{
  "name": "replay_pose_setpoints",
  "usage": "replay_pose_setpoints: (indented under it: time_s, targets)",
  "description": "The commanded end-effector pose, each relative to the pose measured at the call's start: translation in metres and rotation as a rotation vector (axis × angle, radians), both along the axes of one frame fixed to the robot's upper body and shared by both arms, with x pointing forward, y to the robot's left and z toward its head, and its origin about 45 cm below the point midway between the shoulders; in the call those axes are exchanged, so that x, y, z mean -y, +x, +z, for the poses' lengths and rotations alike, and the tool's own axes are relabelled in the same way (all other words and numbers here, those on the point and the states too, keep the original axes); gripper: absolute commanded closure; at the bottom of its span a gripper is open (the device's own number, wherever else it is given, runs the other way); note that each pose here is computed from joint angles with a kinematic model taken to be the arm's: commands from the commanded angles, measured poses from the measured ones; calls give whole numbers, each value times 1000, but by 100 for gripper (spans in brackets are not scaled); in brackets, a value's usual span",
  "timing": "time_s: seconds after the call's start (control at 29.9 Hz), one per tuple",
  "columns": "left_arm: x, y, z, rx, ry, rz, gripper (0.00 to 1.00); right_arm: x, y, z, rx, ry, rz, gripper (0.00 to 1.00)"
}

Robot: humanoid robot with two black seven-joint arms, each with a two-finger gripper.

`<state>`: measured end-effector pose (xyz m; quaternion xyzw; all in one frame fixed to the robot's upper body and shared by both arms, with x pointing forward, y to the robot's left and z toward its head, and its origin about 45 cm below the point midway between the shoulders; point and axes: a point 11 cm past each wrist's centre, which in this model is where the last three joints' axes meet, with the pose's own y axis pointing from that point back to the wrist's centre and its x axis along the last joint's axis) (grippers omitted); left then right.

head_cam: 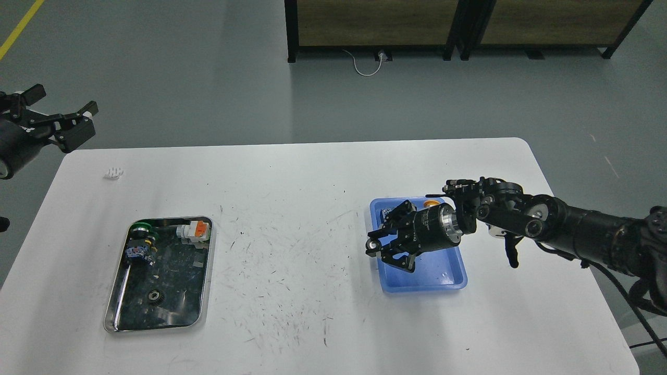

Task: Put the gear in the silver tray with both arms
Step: 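Carry the gear out of the blue tray and release it on the table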

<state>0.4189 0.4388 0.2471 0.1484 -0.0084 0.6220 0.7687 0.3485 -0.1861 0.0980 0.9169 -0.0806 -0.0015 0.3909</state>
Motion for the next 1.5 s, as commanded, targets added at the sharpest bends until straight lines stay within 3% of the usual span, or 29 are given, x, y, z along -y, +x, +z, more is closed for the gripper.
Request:
replay_pose_setpoints:
  time_s: [0.0, 0.43, 0.5, 0.63, 0.7, 0.94, 1.14, 1.47]
  targets:
    - [2, 2, 1, 4, 0, 4, 2, -38, -13, -8, -18, 9, 89, 73]
    - [2, 2, 0, -5, 5, 10, 2, -79, -47, -31, -57, -49, 264, 69]
    - [1, 1, 0, -5, 7, 13, 2, -83, -45, -31, -47, -46, 267, 62]
    - [1, 1, -1, -7, 6, 13, 2, -97, -40, -27, -25, -17, 268, 33]
    - [0, 0, -1, -7, 7, 14, 2, -102, -38, -25, -16, -8, 269, 25]
    - [1, -1, 0, -10, 1, 2, 2, -107, -26, -16, 26, 30, 234, 16]
    - [10, -2, -3, -16, -9, -31, 2, -73, 14, 11, 88, 56, 99, 12]
    - [79, -13, -12, -47, -7, -301, 2, 67, 91, 103, 259, 132, -283, 10]
